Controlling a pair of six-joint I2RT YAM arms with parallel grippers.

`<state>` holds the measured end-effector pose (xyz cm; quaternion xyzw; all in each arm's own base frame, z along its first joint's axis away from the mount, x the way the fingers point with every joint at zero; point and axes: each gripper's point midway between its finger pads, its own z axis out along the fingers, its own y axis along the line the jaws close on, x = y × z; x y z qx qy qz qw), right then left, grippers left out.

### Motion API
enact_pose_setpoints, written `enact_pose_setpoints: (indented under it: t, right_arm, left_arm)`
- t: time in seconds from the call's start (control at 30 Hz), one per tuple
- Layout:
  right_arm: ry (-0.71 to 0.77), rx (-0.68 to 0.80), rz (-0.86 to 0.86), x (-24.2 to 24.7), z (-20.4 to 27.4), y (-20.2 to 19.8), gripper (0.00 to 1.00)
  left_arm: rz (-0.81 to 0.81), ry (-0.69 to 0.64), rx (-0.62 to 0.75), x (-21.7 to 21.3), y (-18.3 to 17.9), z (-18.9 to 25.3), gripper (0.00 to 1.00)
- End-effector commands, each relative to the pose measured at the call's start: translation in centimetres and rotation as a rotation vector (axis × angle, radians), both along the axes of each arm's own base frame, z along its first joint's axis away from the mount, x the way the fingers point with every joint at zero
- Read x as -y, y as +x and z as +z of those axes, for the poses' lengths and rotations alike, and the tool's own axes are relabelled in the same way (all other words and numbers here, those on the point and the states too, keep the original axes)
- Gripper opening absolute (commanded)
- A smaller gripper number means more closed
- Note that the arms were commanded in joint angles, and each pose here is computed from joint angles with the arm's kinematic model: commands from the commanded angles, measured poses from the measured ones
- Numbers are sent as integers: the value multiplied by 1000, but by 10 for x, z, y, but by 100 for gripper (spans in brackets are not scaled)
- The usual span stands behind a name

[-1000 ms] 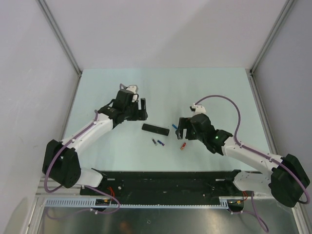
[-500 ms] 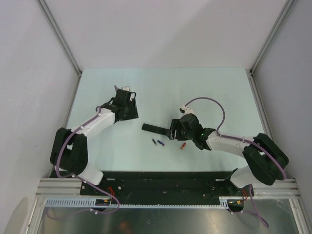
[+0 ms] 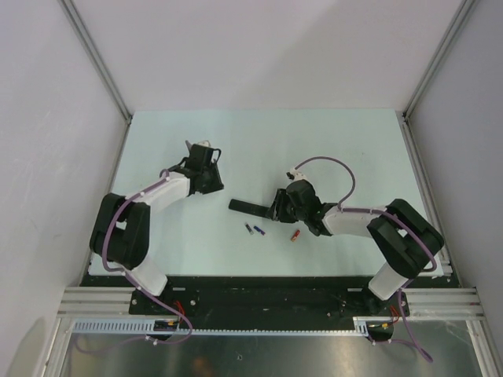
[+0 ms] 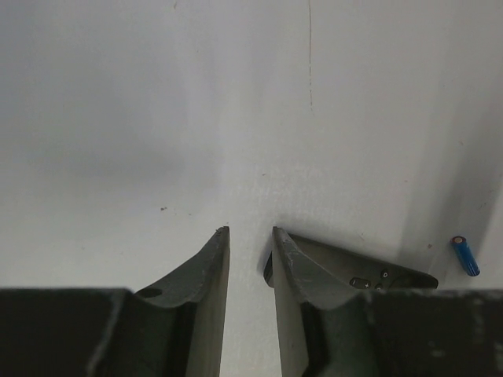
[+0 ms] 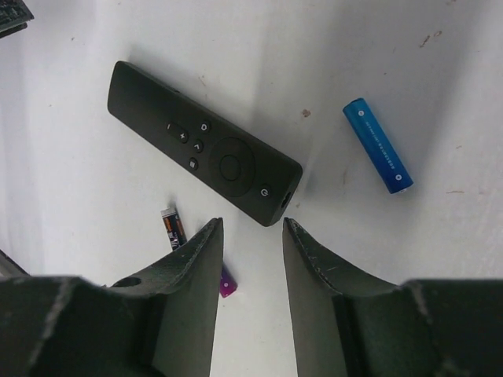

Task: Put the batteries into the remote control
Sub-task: Adjust the remote control at the center of the board.

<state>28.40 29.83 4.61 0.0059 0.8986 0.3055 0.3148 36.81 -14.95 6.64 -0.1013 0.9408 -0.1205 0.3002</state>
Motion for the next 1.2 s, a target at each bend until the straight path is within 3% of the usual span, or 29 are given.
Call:
enact_pose_setpoints:
  t: [0.0,0.33,0.5,1.17]
  right_arm:
    - [55,36,-16,-11,15,17,40]
    - [59,-3,-16,-10,-3,23,52]
    - [49,-2,-9,-9,-6,28,53]
    - [-40,33,126,-21,-4,40,47]
  left_arm:
    - [35,-38,15,0,10,-1,33]
    - [20,-112,-41,14,2,-22,44]
    - [1,-158,-52,24,-5,-26,45]
    - [-41,-264,-53,44,-62,-22,29]
